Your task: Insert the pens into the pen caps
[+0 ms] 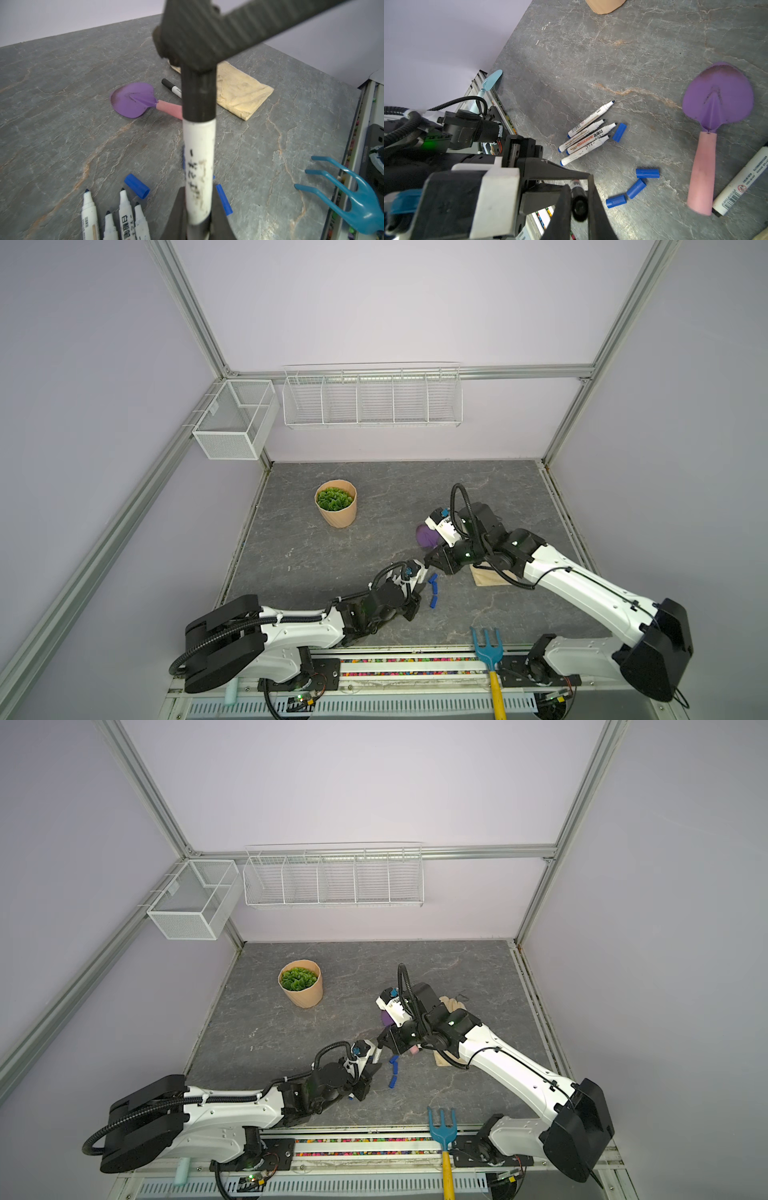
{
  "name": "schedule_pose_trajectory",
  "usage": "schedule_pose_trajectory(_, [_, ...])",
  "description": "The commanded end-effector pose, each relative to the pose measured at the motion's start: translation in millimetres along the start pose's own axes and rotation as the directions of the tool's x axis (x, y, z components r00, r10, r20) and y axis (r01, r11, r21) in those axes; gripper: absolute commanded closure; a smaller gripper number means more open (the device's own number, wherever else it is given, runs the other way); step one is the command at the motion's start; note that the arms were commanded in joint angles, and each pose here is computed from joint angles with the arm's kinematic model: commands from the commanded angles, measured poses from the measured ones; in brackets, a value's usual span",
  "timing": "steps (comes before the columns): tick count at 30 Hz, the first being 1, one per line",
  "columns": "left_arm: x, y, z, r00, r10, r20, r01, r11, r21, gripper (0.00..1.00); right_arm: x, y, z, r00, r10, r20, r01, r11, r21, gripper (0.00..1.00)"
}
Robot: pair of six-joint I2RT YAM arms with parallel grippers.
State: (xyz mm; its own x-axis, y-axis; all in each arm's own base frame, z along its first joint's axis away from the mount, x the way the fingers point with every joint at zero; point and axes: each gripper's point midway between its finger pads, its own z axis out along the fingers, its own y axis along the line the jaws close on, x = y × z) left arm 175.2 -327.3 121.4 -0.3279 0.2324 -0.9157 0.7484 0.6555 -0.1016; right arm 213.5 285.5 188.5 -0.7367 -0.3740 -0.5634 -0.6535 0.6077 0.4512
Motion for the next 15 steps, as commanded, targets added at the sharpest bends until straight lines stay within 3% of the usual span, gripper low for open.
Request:
schedule_pose_trajectory(1, [-153,-4,-44,0.858,-0.184,0.48,0.148,0.983,0.112,1.0,87,-29,19,0.943,0.155,-0.294,-0.128,0.986,0.11,0.92])
schedule_pose_trajectory(4, [-153,3,-47,0.842,-0.229,0.488,0.188,0.973,0.132,1.0,76,-41,15,0.939,0.223,-0.26,-0.199,0.973,0.118,0.93])
schedule_pose_trajectory(6, [-146,2,-44,0.861,-0.222,0.458,0.186,0.975,0.124,1.0,64,-39,13,0.944,0.236,-0.231,-0.225,0.972,0.074,0.91])
schedule_pose_trajectory(9, [-131,-3,-36,0.9,-0.197,0.388,0.16,0.979,0.127,1.0,49,-29,11,0.958,0.209,-0.199,-0.209,0.978,0.019,0.87])
schedule_pose_trajectory(15, [-106,-5,-24,0.91,-0.242,0.337,0.2,0.967,0.155,1.0,23,-15,2,0.978,0.163,-0.134,-0.169,0.985,-0.038,0.74])
